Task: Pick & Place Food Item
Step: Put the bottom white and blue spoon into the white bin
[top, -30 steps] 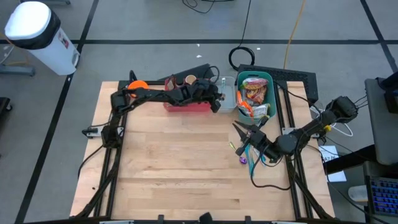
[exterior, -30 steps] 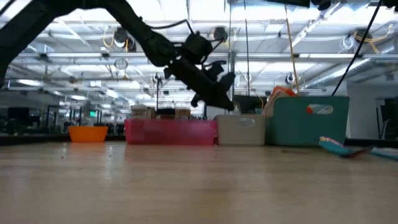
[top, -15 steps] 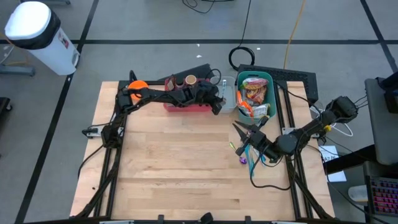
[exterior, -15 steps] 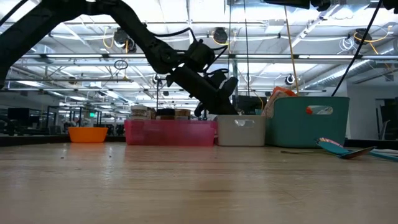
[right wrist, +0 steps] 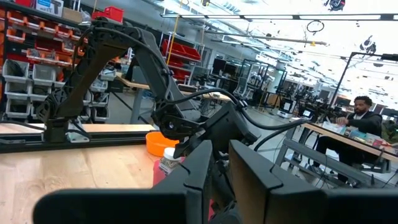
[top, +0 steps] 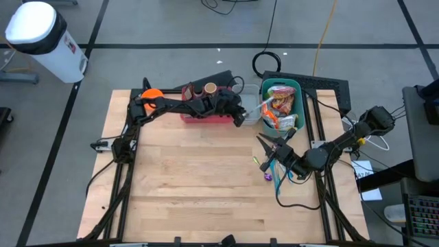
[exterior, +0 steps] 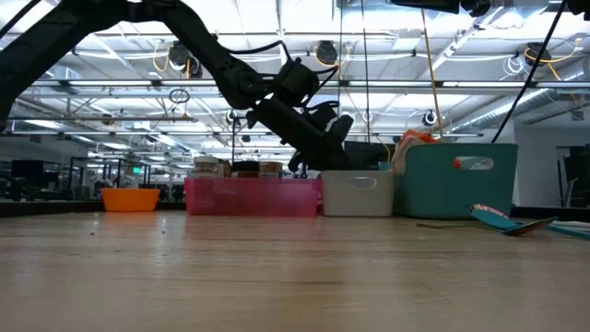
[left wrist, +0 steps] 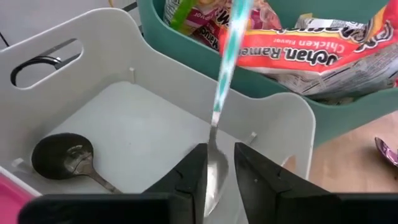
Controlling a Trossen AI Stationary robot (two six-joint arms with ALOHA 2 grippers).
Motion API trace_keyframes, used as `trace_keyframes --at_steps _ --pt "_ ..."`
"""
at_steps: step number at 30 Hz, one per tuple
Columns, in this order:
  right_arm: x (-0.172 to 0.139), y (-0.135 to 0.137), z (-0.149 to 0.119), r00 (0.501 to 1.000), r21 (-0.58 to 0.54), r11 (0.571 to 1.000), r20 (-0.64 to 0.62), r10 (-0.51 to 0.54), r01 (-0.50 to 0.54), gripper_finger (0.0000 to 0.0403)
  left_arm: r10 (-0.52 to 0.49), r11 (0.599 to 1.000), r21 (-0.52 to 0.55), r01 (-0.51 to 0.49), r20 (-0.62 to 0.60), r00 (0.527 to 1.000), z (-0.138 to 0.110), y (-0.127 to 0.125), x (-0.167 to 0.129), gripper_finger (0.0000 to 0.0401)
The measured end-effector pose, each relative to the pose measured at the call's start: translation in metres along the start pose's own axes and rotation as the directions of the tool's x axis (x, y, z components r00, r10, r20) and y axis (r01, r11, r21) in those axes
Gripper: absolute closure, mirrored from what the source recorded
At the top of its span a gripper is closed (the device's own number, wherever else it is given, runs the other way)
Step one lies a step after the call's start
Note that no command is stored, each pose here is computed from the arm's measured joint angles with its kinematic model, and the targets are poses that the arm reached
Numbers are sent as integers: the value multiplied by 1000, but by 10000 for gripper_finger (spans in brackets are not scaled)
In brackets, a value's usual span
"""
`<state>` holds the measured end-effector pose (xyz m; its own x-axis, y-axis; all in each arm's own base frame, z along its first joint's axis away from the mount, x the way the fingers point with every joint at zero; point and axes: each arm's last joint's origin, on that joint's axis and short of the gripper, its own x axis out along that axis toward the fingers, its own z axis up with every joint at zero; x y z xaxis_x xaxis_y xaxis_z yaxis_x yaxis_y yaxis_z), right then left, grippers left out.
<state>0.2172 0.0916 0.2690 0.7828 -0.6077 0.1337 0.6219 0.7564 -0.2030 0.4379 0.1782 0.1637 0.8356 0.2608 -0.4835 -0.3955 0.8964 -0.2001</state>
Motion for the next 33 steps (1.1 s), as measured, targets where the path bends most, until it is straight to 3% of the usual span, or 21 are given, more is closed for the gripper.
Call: trace_keyframes --at_steps 15,19,25,29,33 --pt "0 0 0 1000 1 1000 0 0 0 358 20 1000 -6 -20 11 1000 1 0 0 313" --pt "0 0 0 1000 2 1000 0 0 0 358 -38 999 -12 38 -7 999 20 -3 -2 305" --pt "0 0 0 1000 1 1000 0 0 0 358 -34 998 51 36 -38 999 61 -9 -12 213" --pt "0 0 0 1000 0 1000 0 -1 1 358 -34 997 76 34 -4 999 70 -9 -14 141" --pt "0 0 0 1000 -3 1000 0 -2 2 358 -70 997 32 70 -20 997 64 -7 -8 101"
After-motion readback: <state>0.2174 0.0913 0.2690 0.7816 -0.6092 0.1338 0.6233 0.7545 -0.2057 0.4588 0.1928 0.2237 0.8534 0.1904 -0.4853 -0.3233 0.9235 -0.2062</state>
